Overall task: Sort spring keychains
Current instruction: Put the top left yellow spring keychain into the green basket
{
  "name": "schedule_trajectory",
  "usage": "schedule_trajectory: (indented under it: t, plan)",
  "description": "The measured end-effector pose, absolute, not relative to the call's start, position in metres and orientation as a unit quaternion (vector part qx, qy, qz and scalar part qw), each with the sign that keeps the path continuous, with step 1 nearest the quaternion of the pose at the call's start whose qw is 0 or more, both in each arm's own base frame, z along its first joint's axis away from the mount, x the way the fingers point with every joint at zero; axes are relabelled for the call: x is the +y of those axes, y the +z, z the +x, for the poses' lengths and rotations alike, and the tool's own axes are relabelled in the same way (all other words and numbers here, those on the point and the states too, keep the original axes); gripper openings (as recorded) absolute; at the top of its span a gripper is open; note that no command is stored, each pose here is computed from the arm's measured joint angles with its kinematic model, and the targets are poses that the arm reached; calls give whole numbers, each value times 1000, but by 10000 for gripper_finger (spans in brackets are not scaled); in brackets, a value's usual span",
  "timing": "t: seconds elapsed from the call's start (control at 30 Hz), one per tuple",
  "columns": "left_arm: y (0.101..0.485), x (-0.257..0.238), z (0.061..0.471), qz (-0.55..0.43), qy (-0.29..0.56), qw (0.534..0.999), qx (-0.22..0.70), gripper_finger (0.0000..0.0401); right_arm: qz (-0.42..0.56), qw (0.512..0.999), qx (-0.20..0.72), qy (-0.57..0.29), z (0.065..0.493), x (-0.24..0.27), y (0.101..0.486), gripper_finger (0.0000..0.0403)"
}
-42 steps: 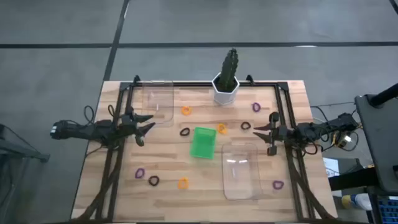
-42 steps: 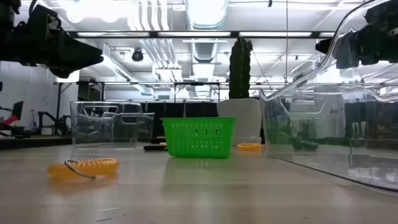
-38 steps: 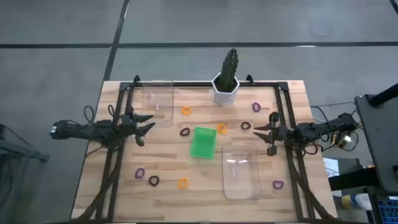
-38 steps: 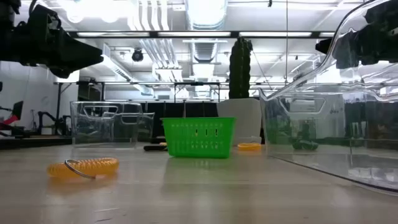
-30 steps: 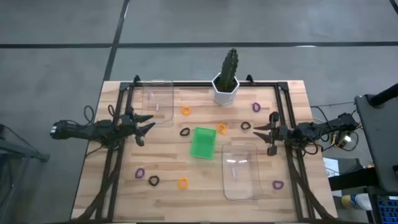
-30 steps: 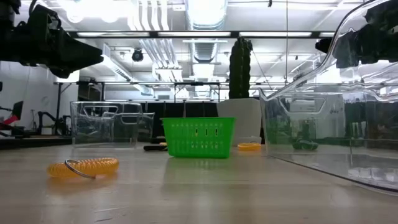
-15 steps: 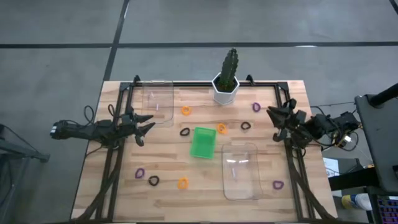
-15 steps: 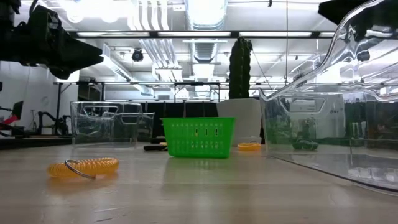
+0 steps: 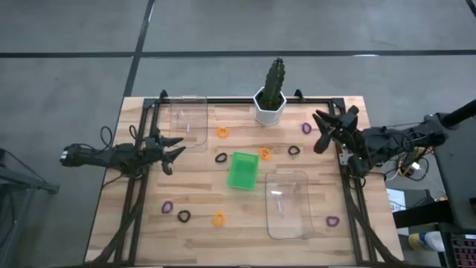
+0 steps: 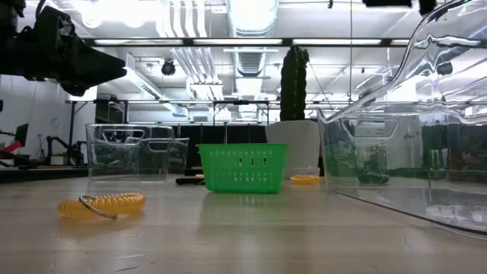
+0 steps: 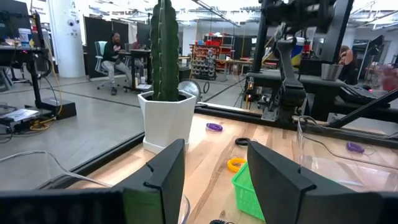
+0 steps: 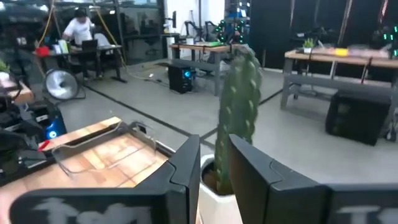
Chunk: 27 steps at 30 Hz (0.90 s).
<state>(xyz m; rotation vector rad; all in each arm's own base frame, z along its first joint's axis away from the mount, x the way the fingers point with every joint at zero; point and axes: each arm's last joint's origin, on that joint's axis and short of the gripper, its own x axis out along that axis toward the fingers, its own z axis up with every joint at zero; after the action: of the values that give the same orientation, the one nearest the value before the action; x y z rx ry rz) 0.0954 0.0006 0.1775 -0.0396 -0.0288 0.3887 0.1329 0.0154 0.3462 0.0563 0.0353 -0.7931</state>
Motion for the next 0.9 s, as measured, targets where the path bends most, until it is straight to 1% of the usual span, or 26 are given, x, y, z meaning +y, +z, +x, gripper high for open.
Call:
schedule_trajectory:
  t: [0.1,0.17,0.23,0.3,0.47,0.63,0.73,0.8,0.9]
  plan:
    - [178,1,95,-25,193,981,-15,168,-4,922,34,-385,149,20,359,69]
    - [178,1,95,-44,192,980,-22,168,-42,921,55,-382,159,24,363,69]
    - [180,1,95,-68,191,978,-37,168,-72,919,70,-381,169,27,368,70]
    - [184,1,95,-78,190,977,-57,168,-81,917,76,-382,176,29,371,72]
    - [199,1,92,-68,187,975,-100,168,-45,915,64,-396,187,27,376,75]
    - [226,1,86,-30,177,976,-126,168,-32,909,63,-412,188,22,374,69]
    - [249,1,84,-23,179,974,-136,168,-17,907,58,-417,187,20,373,69]
    - [265,1,85,-16,178,977,-118,168,-10,907,56,-418,185,19,374,71]
    - [286,-1,98,11,167,985,-51,168,-1,907,61,-418,181,18,372,75]
